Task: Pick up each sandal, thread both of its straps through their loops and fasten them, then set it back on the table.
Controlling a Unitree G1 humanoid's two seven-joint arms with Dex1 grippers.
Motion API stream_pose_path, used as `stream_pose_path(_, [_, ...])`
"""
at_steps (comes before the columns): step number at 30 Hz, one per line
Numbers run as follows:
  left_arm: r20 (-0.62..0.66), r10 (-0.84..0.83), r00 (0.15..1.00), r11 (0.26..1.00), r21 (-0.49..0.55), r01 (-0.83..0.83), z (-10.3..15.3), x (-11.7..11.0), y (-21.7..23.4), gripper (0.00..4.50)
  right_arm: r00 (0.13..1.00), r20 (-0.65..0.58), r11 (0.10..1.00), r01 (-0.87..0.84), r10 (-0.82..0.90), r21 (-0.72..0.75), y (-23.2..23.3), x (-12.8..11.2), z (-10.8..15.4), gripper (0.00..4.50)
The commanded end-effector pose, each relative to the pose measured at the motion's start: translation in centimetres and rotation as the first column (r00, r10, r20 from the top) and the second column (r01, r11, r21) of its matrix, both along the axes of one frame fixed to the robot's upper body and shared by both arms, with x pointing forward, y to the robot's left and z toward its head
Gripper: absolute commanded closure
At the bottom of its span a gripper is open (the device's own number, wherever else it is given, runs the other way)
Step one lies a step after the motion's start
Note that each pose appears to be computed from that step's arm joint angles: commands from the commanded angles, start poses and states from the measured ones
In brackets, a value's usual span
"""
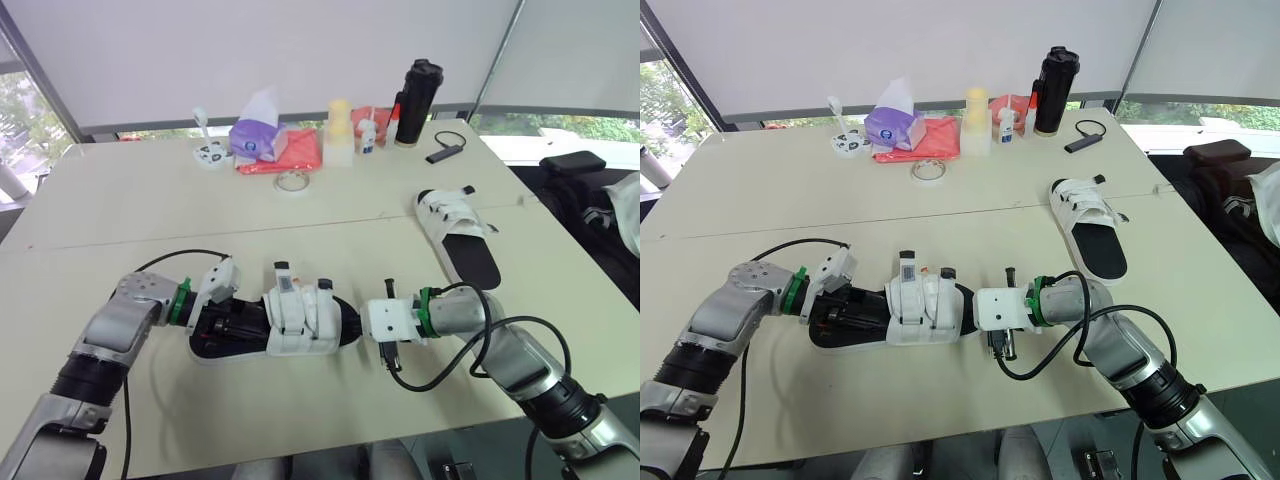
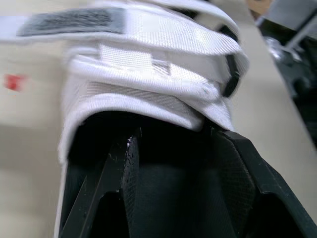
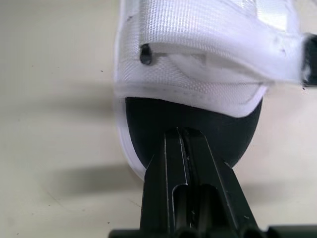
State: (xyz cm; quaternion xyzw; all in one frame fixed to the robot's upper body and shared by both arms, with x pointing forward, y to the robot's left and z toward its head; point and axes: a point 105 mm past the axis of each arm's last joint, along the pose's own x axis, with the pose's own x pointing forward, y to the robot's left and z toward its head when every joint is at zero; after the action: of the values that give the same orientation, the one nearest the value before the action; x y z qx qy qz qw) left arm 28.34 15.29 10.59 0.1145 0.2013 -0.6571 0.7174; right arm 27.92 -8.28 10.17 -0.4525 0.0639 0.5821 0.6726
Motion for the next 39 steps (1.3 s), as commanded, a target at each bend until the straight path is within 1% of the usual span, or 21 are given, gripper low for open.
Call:
stream_pose_path(1, [0.08,0.03,0.996,0.999,0.019,-0.032,0.6,1.1,0.4,2.18,1.0,-0.019,1.0,-0.002,0.002,-0.014,-0.1,-0.1,-0.5,4.5])
stream_pose_path(3, [0.104,0.055,0.993,0.997,0.043,-0.059,0.4,1.8,1.0,2.18,1.0,-0.018,1.0,-0.002,0.002,-0.013,0.0,-0.1,-0.4,4.5])
stream_pose_path(4, [0.11,0.067,0.992,0.997,0.039,-0.072,0.5,2.1,1.2,2.18,1.0,-0.017,1.0,-0.002,0.001,-0.013,-0.1,-0.1,-0.4,4.5])
stream_pose_path(7, [0.116,0.08,0.99,0.996,0.022,-0.083,1.0,2.5,1.4,2.18,1.0,-0.017,1.0,-0.001,0.001,-0.014,-0.2,-0.1,-0.4,4.5])
stream_pose_path(10, [0.09,0.086,0.992,0.996,-0.023,-0.084,2.0,2.6,1.5,2.18,1.0,-0.009,1.0,0.0,0.0,-0.026,-0.5,-0.1,-0.2,4.5])
stream_pose_path(14, [0.009,0.051,0.999,0.997,-0.057,-0.05,2.5,1.4,1.3,2.18,1.0,0.013,0.999,-0.005,0.006,-0.032,-0.7,-0.1,0.7,4.5])
stream_pose_path(19, [-0.053,0.048,0.997,0.994,-0.096,-0.053,3.1,0.8,1.5,2.18,0.999,0.046,0.999,-0.007,0.008,-0.038,-1.2,0.1,2.4,4.5])
stream_pose_path(25, [-0.061,0.051,0.997,0.997,-0.06,-0.055,2.8,0.3,2.3,2.18,0.998,0.056,0.999,-0.01,0.012,-0.033,-1.3,0.0,3.3,4.5])
stream_pose_path(30, [-0.071,0.025,0.997,0.992,-0.125,-0.034,4.5,0.0,1.4,2.18,1.0,-0.004,0.999,0.012,-0.012,0.034,-1.5,0.0,3.9,4.5])
stream_pose_path(32, [-0.074,0.016,0.997,0.992,-0.123,-0.025,4.5,-0.3,1.2,2.18,1.0,-0.01,0.998,0.021,-0.02,0.051,-1.6,0.2,4.3,4.5])
stream_pose_path(36, [-0.084,0.004,0.996,0.994,-0.111,-0.014,4.2,-0.8,1.0,2.18,0.998,-0.049,0.991,0.031,-0.025,0.131,-1.3,0.3,5.6,4.5])
stream_pose_path(39, [-0.126,0.032,0.991,0.994,-0.104,-0.045,3.3,-1.2,1.3,2.22,0.995,-0.098,0.975,0.047,-0.025,0.218,-1.0,0.3,7.1,3.69])
